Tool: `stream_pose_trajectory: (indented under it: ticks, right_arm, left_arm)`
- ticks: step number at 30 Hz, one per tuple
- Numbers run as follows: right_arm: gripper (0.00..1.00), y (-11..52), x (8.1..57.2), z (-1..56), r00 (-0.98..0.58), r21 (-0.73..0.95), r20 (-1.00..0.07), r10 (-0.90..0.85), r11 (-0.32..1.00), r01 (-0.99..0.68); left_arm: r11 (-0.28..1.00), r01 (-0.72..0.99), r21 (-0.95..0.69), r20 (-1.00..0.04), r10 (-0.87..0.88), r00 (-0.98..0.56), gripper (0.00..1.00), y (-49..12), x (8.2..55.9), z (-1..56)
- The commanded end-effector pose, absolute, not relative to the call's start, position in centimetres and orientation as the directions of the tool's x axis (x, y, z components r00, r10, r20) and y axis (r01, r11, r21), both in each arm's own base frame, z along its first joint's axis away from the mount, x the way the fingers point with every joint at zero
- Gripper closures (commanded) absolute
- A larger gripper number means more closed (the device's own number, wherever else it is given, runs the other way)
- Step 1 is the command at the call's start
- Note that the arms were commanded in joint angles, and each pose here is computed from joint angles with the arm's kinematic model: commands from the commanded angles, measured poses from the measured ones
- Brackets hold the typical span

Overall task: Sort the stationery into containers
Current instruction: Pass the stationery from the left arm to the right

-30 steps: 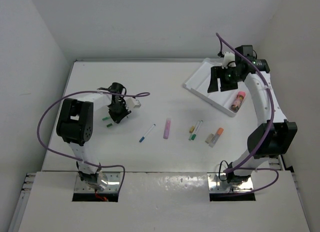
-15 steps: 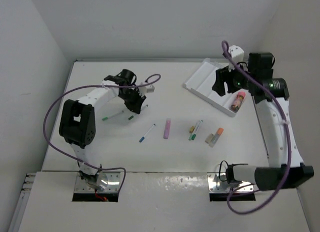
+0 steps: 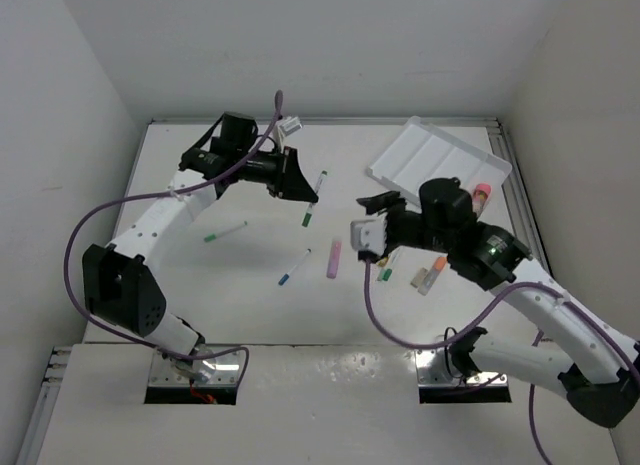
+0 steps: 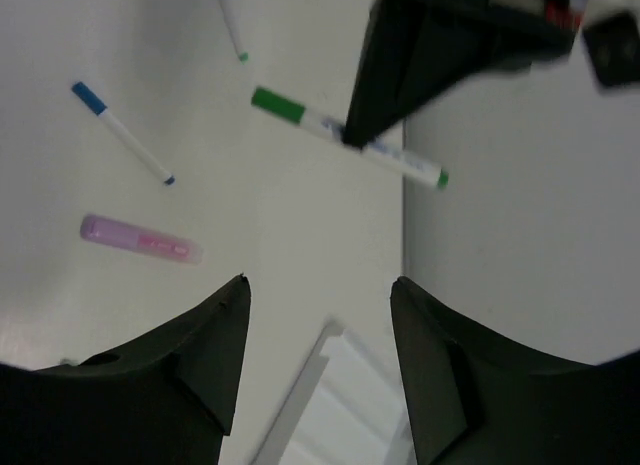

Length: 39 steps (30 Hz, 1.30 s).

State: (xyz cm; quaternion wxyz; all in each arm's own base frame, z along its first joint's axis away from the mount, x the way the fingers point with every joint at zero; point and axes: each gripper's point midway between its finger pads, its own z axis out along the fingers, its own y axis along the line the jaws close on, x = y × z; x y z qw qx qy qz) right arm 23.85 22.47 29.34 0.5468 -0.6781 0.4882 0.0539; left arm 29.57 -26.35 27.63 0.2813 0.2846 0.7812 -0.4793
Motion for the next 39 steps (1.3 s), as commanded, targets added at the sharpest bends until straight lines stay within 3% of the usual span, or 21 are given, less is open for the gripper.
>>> stream_pose_trajectory:
  ticks: [1, 4, 9, 16, 26, 31, 33, 35, 36, 37, 38, 39]
  right_arm:
    - [0.42, 27.0, 23.1, 31.1, 0.821, -0.904, -0.307, -0.482, -0.122, -0.41]
    - [0.42, 29.5, 22.2, 30.1, 0.882, -0.927, -0.218, -0.417, -0.195, -0.321]
    - [0.4, 32.1, 21.8, 29.0, 0.922, -0.939, -0.16, -0.353, -0.234, -0.253]
    - [0.48, 32.6, 21.1, 26.2, 0.948, -0.922, -0.129, -0.291, -0.317, -0.223]
    - [0.58, 33.3, 21.2, 24.0, 0.966, -0.908, -0.097, -0.239, -0.375, -0.184]
    - [0.69, 33.8, 21.6, 23.5, 0.969, -0.908, -0.088, -0.23, -0.382, -0.173]
    - [0.81, 34.1, 21.9, 23.5, 0.968, -0.915, -0.085, -0.235, -0.367, -0.169]
    - [1.0, 34.1, 22.3, 23.6, 0.961, -0.924, -0.097, -0.258, -0.336, -0.184]
    - [1.0, 34.3, 22.6, 24.4, 0.959, -0.937, -0.095, -0.266, -0.3, -0.176]
    - [1.0, 34.2, 22.9, 24.7, 0.949, -0.942, -0.125, -0.291, -0.266, -0.206]
    - [1.0, 34.1, 23.2, 25.3, 0.941, -0.946, -0.139, -0.31, -0.24, -0.219]
    - [1.0, 34.0, 23.5, 26.0, 0.931, -0.951, -0.156, -0.329, -0.203, -0.231]
  left_arm:
    - [0.161, 0.573, -0.803, -0.562, 0.116, -0.819, 1.0, -27.9, 26.9, 29.6]
    - [0.109, 0.465, -0.878, -0.453, 0.122, -0.883, 1.0, -27.8, 25.5, 28.8]
    - [0.072, 0.412, -0.908, -0.4, 0.134, -0.906, 1.0, -27.5, 24.1, 28.4]
    - [0.034, 0.33, -0.943, -0.32, 0.165, -0.933, 1.0, -27.4, 23.1, 28.3]
    - [0.029, 0.334, -0.942, -0.324, 0.175, -0.93, 1.0, -27.8, 23.0, 28.5]
    - [0.028, 0.344, -0.938, -0.335, 0.173, -0.926, 1.0, -27.9, 23.0, 28.7]
    - [0.033, 0.351, -0.936, -0.341, 0.167, -0.925, 1.0, -27.8, 23.1, 28.7]
    - [0.048, 0.363, -0.931, -0.353, 0.15, -0.924, 0.74, -27.8, 23.3, 28.5]
    - [0.064, 0.357, -0.932, -0.346, 0.143, -0.927, 0.62, -27.7, 23.3, 28.4]
    - [0.087, 0.352, -0.932, -0.34, 0.126, -0.932, 0.31, -27.4, 23.7, 28.1]
    - [0.123, 0.404, -0.906, -0.395, 0.093, -0.914, 0.19, -27.2, 24.7, 28.1]
    - [0.164, 0.391, -0.906, -0.385, 0.069, -0.92, 0.0, -26.3, 25.3, 27.8]
